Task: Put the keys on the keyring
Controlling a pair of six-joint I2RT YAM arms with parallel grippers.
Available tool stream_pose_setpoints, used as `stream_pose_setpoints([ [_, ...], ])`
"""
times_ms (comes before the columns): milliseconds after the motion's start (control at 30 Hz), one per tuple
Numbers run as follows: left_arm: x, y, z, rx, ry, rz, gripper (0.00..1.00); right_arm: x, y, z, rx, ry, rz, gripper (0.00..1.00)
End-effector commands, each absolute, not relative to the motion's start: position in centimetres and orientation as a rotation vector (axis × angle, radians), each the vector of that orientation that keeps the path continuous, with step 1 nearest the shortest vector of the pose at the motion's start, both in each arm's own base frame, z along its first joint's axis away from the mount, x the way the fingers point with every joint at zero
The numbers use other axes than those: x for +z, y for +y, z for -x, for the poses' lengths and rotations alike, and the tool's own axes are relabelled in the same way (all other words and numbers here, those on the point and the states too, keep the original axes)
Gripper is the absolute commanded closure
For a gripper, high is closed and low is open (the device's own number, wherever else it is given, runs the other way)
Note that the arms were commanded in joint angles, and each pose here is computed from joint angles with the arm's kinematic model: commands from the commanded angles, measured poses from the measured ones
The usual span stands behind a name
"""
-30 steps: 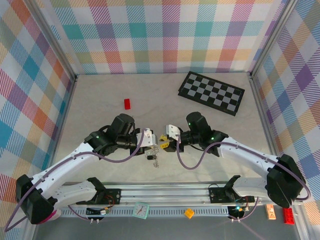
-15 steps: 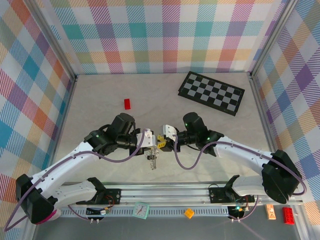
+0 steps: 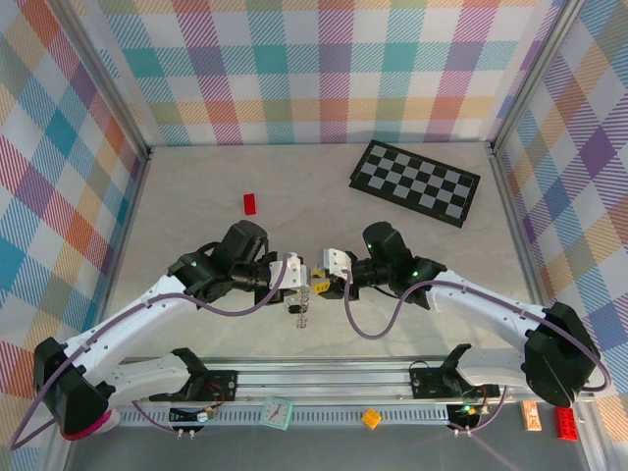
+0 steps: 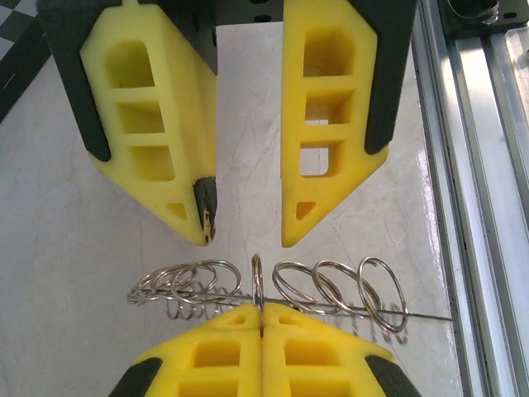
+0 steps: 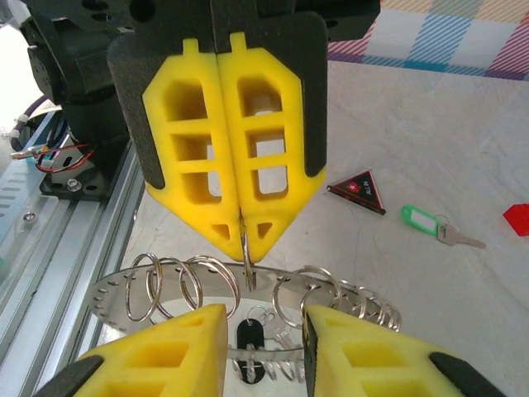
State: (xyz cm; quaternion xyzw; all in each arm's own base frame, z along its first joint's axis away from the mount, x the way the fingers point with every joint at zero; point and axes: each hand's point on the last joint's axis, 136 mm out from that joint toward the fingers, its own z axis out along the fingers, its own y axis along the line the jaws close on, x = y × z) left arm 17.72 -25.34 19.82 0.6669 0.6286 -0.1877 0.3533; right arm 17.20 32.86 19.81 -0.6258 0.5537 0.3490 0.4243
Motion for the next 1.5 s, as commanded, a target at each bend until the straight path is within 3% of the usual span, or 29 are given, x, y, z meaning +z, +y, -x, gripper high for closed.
stream_pose_setpoints([
  [0, 21.2, -26.0, -17.5, -0.49, 1.564, -1.743, 1.0, 20.4, 33.2, -16.2, 0.935, 1.332, 1.572, 0.71],
  [700, 20.9, -26.2, -17.4, -0.499, 1.58, -1.75, 1.0, 20.4, 34.8, -16.6, 0.986, 1.315, 1.562, 0.81],
  [800, 20.8, -26.3, -17.5, -0.505, 1.593, -1.747, 1.0, 20.4, 34.8, -16.5, 0.997, 1.312, 1.562, 0.87],
  [900, 21.1, -26.4, -17.9, -0.508, 1.619, -1.711, 1.0, 20.3, 34.8, -16.3, 1.008, 1.306, 1.564, 1.0],
  [967, 21.5, -26.5, -18.3, -0.505, 1.639, -1.666, 1.0, 20.2, 34.6, -16.0, 1.011, 1.298, 1.566, 1.0],
  [1000, 21.5, -26.5, -18.5, -0.506, 1.646, -1.646, 0.99, 20.1, 34.6, -15.9, 1.011, 1.295, 1.567, 1.0],
  [1067, 21.8, -26.6, -18.7, -0.519, 1.651, -1.587, 0.82, 19.8, 34.3, -15.7, 1.011, 1.292, 1.566, 1.0],
  [1167, 22.2, -26.8, -18.5, -0.602, 1.636, -1.473, 0.7, 19.6, 33.9, -15.6, 1.032, 1.287, 1.549, 1.0],
  [1467, 23.7, -26.2, -17.0, -0.787, 1.447, -1.158, 0.6, 19.8, 32.6, -15.4, 1.096, 1.281, 1.5, 1.0],
])
